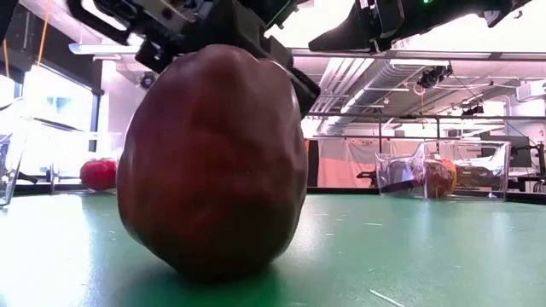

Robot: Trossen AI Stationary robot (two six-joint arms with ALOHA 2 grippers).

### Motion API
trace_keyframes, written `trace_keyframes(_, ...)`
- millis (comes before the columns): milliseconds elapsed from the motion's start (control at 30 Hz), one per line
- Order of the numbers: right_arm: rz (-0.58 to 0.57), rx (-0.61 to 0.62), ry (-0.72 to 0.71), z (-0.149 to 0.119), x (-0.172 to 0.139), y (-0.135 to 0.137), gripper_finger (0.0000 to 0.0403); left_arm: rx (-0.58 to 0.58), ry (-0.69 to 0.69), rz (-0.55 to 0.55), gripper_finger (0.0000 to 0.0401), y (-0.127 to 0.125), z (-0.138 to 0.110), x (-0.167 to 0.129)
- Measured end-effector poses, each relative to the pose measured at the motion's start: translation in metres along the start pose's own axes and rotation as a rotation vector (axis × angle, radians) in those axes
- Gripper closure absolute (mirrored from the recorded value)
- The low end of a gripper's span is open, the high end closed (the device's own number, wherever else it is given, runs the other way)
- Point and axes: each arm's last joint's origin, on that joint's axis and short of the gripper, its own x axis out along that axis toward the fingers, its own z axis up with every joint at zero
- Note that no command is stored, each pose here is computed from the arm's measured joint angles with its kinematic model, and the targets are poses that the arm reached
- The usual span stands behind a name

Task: Sort produce into baskets
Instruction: Put the apple into the top right bin

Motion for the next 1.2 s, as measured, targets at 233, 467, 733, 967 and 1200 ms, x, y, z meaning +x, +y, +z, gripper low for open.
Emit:
trace_keyframes(233, 0.008, 0.009, 0.052, -0.006, 0.000, 0.001, 0.0402, 0.086, -0.040, 0.092, 0.0401, -0.005, 0.018, -0.024)
trace_keyframes(467, 0.039, 0.081, 0.075, -0.010, 0.002, 0.004, 0.0353, 0.074, -0.153, 0.152, 0.0401, -0.022, 0.001, -0.058)
trace_keyframes(733, 0.118, 0.088, 0.093, -0.001, 0.027, 0.032, 0.0201, 0.061, -0.260, 0.260, 0.0401, -0.051, -0.013, -0.103)
trace_keyframes(967, 0.265, 0.165, 0.254, 0.019, 0.030, 0.095, 0.0097, 0.077, -0.281, 0.333, 0.0401, -0.074, -0.028, -0.125)
trace_keyframes(1200, 0.349, 0.273, 0.356, 0.032, 0.021, 0.164, 0.0057, 0.075, -0.265, 0.393, 0.0401, -0.082, -0.041, -0.132)
